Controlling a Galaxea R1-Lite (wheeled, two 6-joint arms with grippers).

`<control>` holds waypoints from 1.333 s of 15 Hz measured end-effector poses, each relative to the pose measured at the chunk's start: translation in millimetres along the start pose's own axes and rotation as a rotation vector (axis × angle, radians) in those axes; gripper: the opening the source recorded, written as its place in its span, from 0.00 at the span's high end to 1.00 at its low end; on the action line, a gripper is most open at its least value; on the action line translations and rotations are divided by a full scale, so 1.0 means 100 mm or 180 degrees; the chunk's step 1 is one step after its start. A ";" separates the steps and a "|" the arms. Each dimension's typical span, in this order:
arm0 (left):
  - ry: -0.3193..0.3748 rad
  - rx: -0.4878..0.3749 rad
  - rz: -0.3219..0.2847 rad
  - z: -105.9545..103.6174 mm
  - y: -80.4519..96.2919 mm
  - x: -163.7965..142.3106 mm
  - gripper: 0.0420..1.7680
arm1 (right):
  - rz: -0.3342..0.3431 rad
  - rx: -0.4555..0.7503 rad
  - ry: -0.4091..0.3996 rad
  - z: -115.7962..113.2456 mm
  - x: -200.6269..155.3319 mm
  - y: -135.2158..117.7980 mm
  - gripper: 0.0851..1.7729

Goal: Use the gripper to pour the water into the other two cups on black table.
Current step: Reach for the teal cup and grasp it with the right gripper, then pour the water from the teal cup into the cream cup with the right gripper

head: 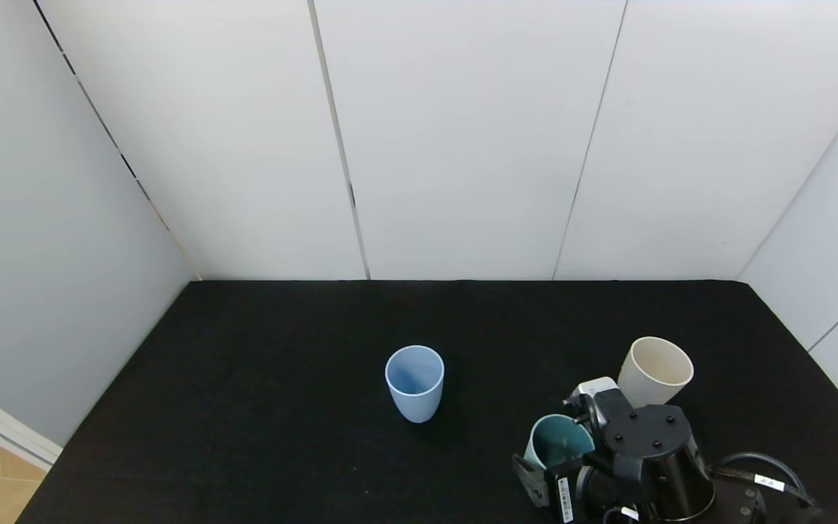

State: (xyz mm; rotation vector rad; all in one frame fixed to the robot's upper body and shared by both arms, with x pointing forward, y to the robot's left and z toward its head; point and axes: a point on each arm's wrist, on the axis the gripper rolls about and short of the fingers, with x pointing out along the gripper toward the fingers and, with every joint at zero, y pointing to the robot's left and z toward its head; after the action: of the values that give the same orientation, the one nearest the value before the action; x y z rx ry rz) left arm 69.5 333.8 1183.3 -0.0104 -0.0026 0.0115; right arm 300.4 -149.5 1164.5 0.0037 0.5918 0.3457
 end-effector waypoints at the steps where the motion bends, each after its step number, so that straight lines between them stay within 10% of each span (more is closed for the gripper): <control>1: 0.0000 0.0000 0.0003 0.00 0.00 0.00 0.03 | -0.0004 0.0003 0.0002 0.00 0.00 0.00 0.04; 6: 0.0000 0.0000 0.0003 0.00 0.00 0.00 0.03 | -0.0022 -0.0010 0.0032 -0.03 0.03 0.00 0.32; 20: 0.0000 0.0000 0.0003 0.00 0.00 0.00 0.03 | -0.0130 -0.0006 0.0009 0.28 -0.26 -0.02 0.34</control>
State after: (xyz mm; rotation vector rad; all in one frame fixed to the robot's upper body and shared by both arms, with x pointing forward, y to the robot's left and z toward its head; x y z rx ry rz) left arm 69.5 333.8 1183.3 -0.0104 -0.0026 0.0123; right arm 296.1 -157.5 1201.5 -0.0106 0.5937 0.3065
